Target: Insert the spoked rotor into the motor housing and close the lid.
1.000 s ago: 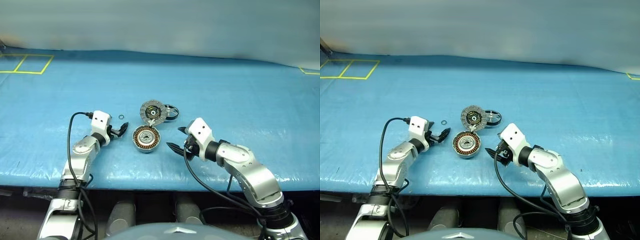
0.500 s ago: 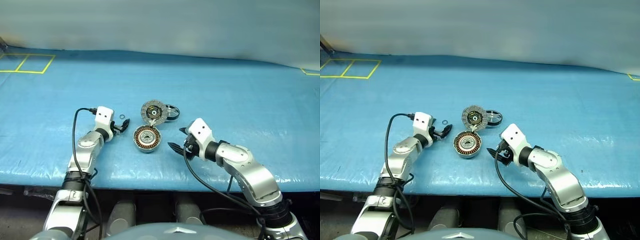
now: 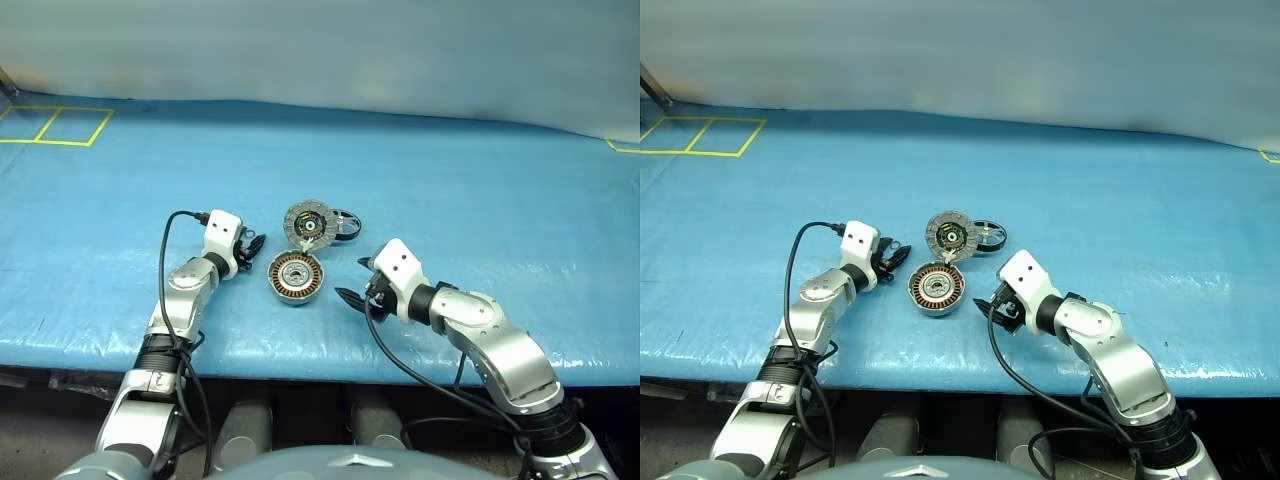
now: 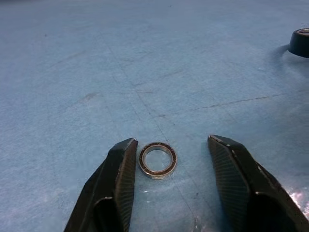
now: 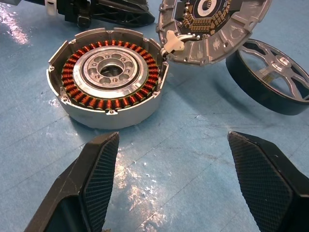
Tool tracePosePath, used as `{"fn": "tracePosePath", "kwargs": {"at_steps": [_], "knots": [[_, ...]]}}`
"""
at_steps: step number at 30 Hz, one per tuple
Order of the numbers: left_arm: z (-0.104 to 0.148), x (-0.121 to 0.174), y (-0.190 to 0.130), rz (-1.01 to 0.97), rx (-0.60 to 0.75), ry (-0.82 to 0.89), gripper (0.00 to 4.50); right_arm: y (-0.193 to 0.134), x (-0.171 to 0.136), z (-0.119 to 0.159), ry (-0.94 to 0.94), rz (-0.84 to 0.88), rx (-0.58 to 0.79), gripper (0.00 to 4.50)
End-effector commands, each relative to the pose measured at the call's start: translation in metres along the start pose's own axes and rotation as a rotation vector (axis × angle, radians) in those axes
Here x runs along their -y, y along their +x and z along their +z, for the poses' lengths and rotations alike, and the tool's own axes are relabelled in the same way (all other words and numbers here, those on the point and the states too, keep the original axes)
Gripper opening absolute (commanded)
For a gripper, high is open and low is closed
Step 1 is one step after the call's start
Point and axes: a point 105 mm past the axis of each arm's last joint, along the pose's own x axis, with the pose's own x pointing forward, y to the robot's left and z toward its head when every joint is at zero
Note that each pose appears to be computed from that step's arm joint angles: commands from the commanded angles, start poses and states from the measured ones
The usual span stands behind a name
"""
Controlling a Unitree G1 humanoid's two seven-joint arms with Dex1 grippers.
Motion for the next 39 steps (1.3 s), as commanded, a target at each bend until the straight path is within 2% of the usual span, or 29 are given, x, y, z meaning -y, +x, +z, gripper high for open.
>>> {"fn": "tracePosePath", "kwargs": {"at_steps": [1,2,4,7,13,20,29,39], "knots": [[-0.011,0.005,0.000,-0.022,-0.037,-0.007,1.31,-0.002,0.004,0.010,-0.031,-0.022,0.036,3.81],[-0.012,0.004,0.000,-0.015,-0.041,-0.007,0.98,-0.002,0.004,0.010,-0.032,-0.023,0.036,3.81],[-0.013,0.004,-0.001,-0.010,-0.042,-0.008,0.98,-0.002,0.005,0.010,-0.032,-0.025,0.035,3.81],[-0.012,0.006,-0.003,-0.026,-0.027,-0.004,0.68,-0.001,0.006,0.010,-0.034,-0.034,0.038,3.81],[-0.002,0.008,-0.010,-0.074,0.034,0.042,0.68,-0.004,0.017,0.010,-0.016,-0.087,0.061,3.81],[0.014,0.018,-0.034,-0.246,0.094,0.104,0.68,-0.011,0.017,0.014,-0.031,-0.080,0.177,3.81],[0.043,0.030,-0.051,-0.441,0.163,0.093,0.68,-0.017,-0.004,0.004,0.027,0.093,0.183,3.81],[0.054,0.050,-0.049,-0.619,0.157,0.087,0.68,-0.011,-0.009,-0.006,0.014,0.092,0.155,3.81]]}}
